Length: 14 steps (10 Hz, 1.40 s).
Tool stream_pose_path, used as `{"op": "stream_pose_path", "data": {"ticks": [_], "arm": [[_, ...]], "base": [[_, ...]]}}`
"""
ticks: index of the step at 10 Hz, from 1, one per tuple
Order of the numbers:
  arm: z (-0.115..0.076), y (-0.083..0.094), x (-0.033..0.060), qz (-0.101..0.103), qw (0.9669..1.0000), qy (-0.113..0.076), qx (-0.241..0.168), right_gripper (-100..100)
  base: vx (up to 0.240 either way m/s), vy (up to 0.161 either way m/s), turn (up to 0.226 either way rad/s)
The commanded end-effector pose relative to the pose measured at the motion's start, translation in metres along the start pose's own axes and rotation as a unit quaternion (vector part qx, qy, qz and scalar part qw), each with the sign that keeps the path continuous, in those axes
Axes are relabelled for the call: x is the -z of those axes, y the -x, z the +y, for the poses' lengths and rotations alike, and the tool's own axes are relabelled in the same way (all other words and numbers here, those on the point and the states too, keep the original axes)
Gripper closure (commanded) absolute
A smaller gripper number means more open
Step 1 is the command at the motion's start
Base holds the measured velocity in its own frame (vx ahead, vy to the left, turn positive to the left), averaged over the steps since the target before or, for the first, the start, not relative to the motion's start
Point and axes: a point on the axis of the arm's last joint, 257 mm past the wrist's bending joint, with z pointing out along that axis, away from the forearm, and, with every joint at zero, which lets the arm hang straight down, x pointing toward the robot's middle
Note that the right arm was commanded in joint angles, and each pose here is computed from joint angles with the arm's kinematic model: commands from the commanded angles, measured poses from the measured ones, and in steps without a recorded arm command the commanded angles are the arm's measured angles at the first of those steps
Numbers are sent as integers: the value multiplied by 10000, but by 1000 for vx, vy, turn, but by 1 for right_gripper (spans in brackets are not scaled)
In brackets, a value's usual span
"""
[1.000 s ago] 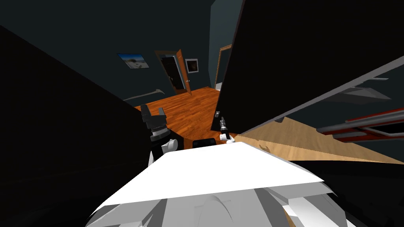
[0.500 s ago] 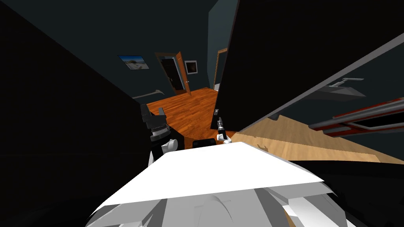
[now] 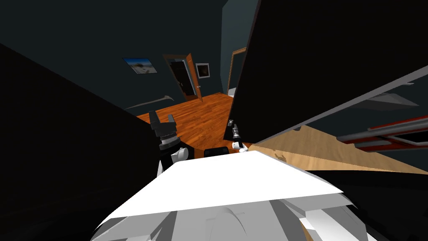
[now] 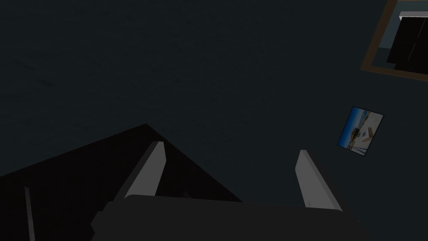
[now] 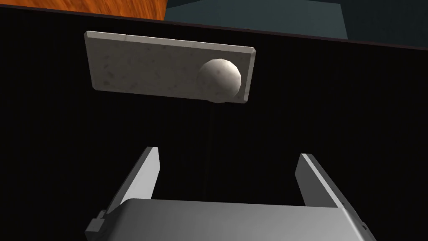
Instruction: Push the door open
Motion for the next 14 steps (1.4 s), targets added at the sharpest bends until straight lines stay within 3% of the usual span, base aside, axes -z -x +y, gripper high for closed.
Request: {"op": "stream_pose_path", "data": {"ticks": [1, 4, 5, 6, 11, 12, 14], "arm": [[2, 11, 7, -22, 10000, 5, -11, -100], [-27, -173, 63, -70, 9996, -32, -253, -100], [-27, -117, 70, -66, 9998, -31, -198, -100], [-27, -117, 70, -66, 9998, -31, -198, 100], [-27, -117, 70, -66, 9998, -31, -198, 100], [-39, 79, 53, -189, 9998, -44, -102, 100], [-32, 199, 39, -280, 9996, -37, -62, 100]], "base": [[255, -13, 27], [256, -37, 25], [83, -27, -4], [-15, 9, 8], [-14, 4, 1], [111, 17, -26], [164, 61, -53]]}}
